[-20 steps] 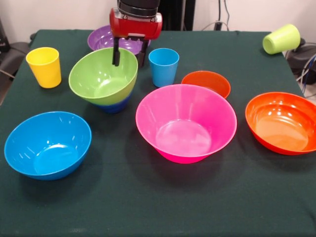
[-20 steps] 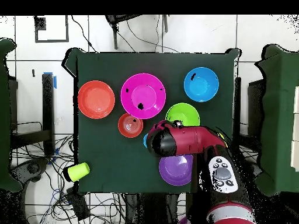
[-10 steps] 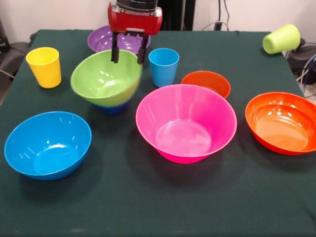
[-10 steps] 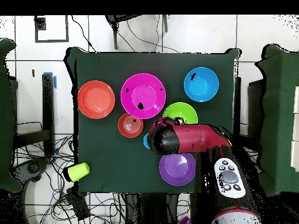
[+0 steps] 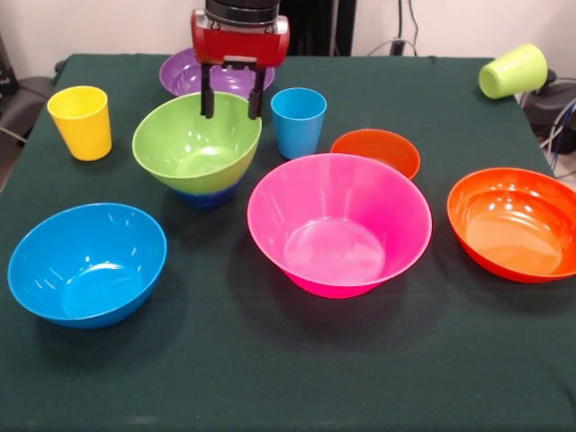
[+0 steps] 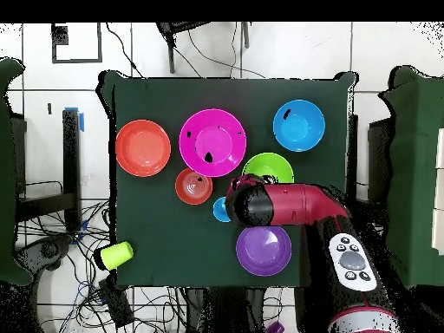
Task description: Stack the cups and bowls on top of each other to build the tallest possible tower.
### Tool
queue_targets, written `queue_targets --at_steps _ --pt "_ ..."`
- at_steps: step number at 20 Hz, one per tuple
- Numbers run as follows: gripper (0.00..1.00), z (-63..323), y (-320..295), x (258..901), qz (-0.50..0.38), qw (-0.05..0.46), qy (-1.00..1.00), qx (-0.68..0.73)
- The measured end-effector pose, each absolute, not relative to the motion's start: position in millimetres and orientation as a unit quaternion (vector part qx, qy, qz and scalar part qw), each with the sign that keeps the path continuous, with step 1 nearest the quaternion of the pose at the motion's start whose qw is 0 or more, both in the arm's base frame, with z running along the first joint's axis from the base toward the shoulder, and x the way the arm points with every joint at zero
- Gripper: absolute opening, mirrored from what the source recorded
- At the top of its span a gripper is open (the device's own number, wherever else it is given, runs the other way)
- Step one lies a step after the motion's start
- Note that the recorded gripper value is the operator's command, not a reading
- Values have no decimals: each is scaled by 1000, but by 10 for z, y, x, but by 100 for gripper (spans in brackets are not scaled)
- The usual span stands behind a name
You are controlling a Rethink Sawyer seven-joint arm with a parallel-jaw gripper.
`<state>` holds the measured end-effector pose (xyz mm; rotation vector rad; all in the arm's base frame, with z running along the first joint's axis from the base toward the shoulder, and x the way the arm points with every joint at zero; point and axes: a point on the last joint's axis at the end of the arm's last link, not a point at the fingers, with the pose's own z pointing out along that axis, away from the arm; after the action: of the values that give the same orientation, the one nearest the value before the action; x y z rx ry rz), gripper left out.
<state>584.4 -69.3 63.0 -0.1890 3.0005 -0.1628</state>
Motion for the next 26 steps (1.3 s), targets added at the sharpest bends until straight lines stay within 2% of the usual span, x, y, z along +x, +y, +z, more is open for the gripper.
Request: queue_targets --at_steps 12,26 --pt "100 624 -607 5867 -38 55 996 -64" --pt "100 863 -411 5936 -24 30 998 -56"
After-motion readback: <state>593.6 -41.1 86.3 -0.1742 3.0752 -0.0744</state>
